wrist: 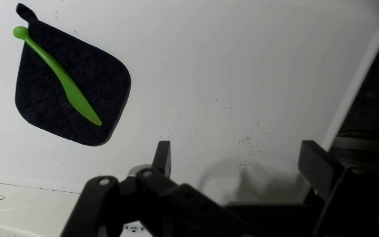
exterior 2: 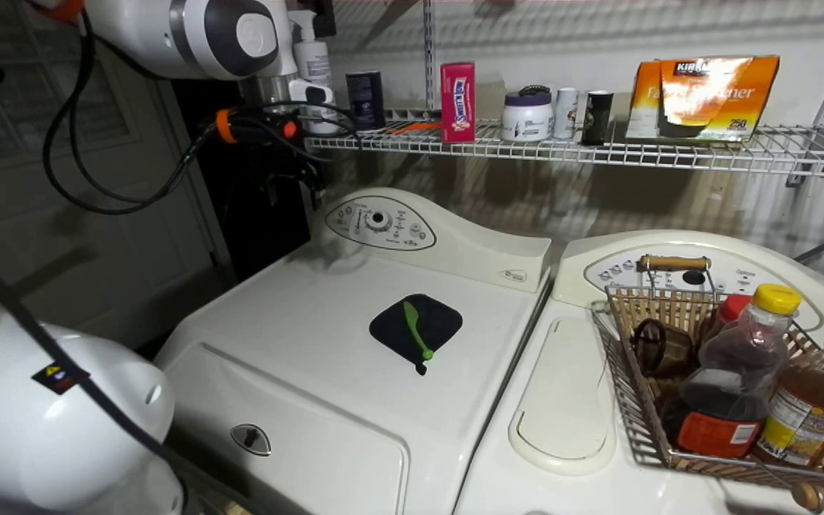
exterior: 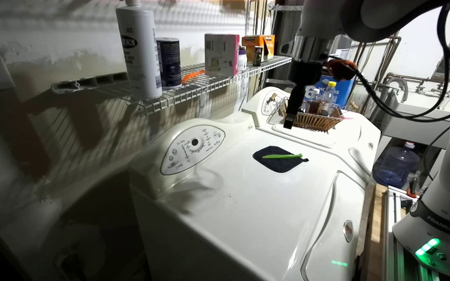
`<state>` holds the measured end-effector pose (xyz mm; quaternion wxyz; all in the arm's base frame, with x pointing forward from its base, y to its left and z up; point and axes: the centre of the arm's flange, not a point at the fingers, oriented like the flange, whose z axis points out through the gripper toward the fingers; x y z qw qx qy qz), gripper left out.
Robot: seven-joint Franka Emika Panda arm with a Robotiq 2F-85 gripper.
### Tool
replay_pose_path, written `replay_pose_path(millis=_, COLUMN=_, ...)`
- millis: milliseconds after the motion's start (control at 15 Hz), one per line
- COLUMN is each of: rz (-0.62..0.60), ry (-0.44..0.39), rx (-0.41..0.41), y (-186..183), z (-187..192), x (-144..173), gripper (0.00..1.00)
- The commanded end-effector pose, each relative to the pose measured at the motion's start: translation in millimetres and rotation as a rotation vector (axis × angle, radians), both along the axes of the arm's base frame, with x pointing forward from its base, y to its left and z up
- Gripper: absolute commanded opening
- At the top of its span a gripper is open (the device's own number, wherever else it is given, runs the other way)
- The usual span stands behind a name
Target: Press a button on the left washing machine
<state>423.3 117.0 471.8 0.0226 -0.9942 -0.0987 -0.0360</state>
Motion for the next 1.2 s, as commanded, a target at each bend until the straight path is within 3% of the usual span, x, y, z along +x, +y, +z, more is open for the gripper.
replay_pose_path(millis=0, rz=-0.091, ry=-0.037, rx=0.053, y=21, z=-21, x=47, gripper=1.00)
replay_pose_path(millis=333, rz=-0.111, ry=-0.137, rx=0.185, y=15, z=-40, x=92, gripper=1.00)
replay_pose_path(millis=400, rz=-0.114, ry=-0.120, rx=0.116, y=13, z=-34, x=67, gripper=1.00)
replay_pose_path(millis=600, rz=-0.122, ry=-0.131, rx=0.147, y=13, z=-42, x=82, gripper=1.00)
replay_pose_path(millis=1000, rz=-0.123, ry=-0.133, rx=0.150, y=14, z=-41, x=84, gripper=1.00)
replay_pose_path(millis=1133, rz=-0.072, ry=-0.153, rx=0.223, y=28, z=-44, x=95, gripper=1.00)
